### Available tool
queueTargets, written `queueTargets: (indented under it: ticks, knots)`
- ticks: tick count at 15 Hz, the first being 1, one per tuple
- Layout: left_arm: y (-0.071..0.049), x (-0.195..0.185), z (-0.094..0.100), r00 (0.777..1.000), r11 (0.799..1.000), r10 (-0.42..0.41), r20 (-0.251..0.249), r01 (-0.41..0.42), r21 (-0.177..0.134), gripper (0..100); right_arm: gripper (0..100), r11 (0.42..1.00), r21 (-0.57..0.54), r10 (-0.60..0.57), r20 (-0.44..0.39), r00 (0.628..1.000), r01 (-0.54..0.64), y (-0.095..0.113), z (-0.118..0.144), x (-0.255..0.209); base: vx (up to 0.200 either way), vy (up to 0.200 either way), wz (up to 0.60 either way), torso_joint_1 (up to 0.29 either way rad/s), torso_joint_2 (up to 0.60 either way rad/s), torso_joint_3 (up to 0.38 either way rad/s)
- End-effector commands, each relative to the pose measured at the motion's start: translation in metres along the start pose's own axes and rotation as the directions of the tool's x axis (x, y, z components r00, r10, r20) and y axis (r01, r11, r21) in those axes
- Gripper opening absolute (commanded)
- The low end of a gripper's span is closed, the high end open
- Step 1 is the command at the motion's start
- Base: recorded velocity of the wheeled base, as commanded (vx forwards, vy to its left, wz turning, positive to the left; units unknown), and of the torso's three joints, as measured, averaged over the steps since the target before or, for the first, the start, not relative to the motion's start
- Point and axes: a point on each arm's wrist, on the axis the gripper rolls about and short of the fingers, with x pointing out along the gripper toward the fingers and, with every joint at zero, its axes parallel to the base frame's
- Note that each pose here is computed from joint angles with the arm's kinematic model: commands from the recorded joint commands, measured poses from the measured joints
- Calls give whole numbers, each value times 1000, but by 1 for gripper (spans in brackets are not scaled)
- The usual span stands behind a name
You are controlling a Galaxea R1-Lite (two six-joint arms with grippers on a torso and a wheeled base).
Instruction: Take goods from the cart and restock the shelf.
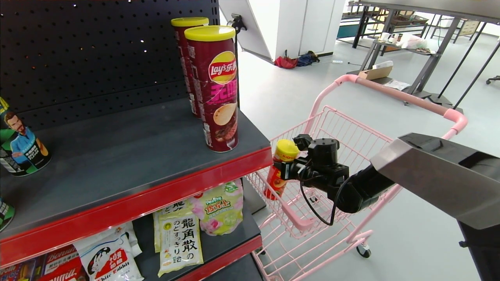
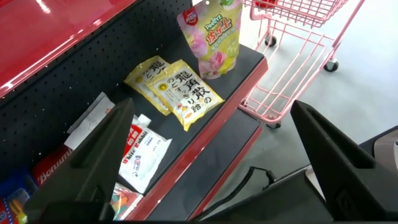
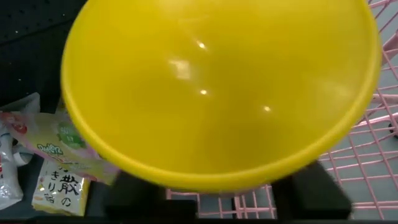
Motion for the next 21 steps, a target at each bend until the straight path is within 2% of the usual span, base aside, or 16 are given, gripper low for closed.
queueTargets:
  ticks: [1,3,5,10,12,14,16,17,18,19,20,21]
  knots:
    - [0,0,0,1000,1000,-1,-1,1,0,100,0,1000,-1,2,-1,1000,-2,1,0,0,0,0,0,0,0,0]
    - [0,0,0,1000,1000,-1,-1,1,0,100,0,1000,-4,2,13,1000,-1,2,3,1,0,0,0,0,0,0]
    - [0,0,1,1000,1000,0,2,0,1,100,0,1000,-10,-9,52,999,9,13,15,-3,0,0,0,0,0,0]
    - [0,-1,2,1000,1000,-7,11,7,4,100,0,991,-61,-111,134,985,120,21,61,-57,0,0,0,0,0,0]
    - [0,-1,3,1000,1000,-7,13,7,5,100,0,981,-97,-154,139,978,168,23,87,-105,0,0,0,0,0,0]
    - [0,-2,4,1000,1000,-8,21,8,5,100,0,964,-139,-198,192,961,226,29,122,-169,0,0,0,0,0,0]
    - [0,-3,6,999,1000,-19,29,19,4,100,0,927,-195,-283,194,939,320,35,133,-224,0,0,0,0,0,0]
    - [0,-7,12,999,1000,-17,41,16,1,100,0,903,-237,-322,178,930,358,38,132,-273,0,0,0,0,0,0]
    - [0,-7,12,999,1000,-17,41,16,1,100,0,903,-237,-322,178,930,358,38,132,-273,0,0,0,0,0,0]
    - [3,-14,30,999,996,-13,47,17,-85,100,0,896,-244,-340,161,927,371,41,109,-328,0,0,0,0,0,0]
    - [4,-19,42,1000,991,-12,24,15,-135,100,0,887,-240,-360,173,917,394,41,92,-354,0,0,0,0,0,0]
    - [5,-22,46,1000,989,-12,9,14,-149,100,0,875,-241,-385,180,905,420,40,81,-367,0,0,0,0,0,0]
